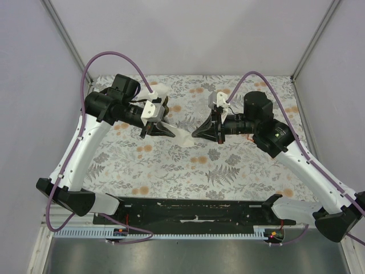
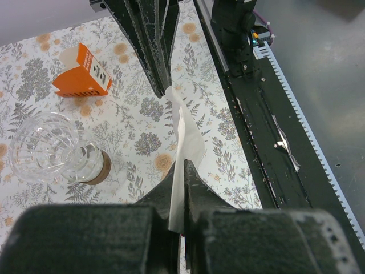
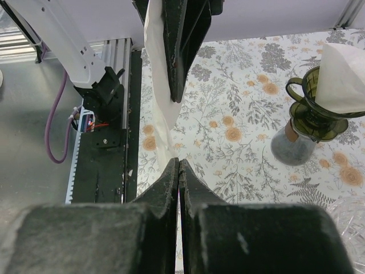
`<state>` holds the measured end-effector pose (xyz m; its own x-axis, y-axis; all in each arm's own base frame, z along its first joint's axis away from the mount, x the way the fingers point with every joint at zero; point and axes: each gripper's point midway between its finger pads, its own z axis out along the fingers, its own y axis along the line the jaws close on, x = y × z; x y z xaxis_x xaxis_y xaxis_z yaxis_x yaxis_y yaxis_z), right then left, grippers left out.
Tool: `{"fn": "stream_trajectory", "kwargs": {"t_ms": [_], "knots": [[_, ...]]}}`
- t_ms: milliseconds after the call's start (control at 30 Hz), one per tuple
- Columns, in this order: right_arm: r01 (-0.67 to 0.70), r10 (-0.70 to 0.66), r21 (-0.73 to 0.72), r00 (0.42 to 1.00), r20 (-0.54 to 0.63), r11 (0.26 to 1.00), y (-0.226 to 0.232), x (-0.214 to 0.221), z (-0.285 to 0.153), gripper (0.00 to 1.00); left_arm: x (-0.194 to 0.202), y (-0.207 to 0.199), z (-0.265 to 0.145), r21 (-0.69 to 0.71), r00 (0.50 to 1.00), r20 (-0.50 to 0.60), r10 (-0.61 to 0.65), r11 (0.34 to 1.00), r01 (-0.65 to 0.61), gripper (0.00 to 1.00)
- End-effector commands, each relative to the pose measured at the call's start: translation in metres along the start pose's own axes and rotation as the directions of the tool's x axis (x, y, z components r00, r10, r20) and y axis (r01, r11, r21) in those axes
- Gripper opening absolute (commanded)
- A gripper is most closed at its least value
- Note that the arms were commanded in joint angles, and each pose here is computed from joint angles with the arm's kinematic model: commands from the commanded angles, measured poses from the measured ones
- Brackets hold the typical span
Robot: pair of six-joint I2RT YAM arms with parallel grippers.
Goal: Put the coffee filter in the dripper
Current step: Place the coffee filter in the coffee dripper.
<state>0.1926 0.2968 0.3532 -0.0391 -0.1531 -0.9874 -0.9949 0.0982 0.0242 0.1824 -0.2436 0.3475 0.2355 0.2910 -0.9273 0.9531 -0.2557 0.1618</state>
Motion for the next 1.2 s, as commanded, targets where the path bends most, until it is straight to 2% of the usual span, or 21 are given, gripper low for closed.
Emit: {"fn": "stream_trajectory", "kwargs": {"t_ms": [0, 567, 933, 1167], "knots": [[0.030, -0.029, -0.024, 0.999, 0.037, 0.999, 0.004, -0.014, 0.002, 0.06, -0.009, -0.029, -0.003, 0.062, 0.992, 0.016, -0.127, 0.990, 0.126, 0.02], [0.031, -0.027, -0.140, 0.999, 0.031, 0.990, 0.028, -0.011, 0.012, 0.32, -0.007, -0.028, -0.003, 0.060, 0.992, 0.008, -0.128, 0.990, 0.127, 0.02], [0.011, -0.012, -0.086, 1.000, -0.006, 0.996, 0.022, -0.004, 0.028, 0.25, -0.006, -0.028, -0.003, 0.061, 0.992, 0.007, -0.127, 0.990, 0.127, 0.02], [-0.009, 0.010, -0.029, 0.999, 0.032, 1.000, 0.015, -0.012, 0.030, 0.29, -0.005, -0.028, -0.003, 0.061, 0.991, 0.006, -0.132, 0.989, 0.131, 0.02]]}}
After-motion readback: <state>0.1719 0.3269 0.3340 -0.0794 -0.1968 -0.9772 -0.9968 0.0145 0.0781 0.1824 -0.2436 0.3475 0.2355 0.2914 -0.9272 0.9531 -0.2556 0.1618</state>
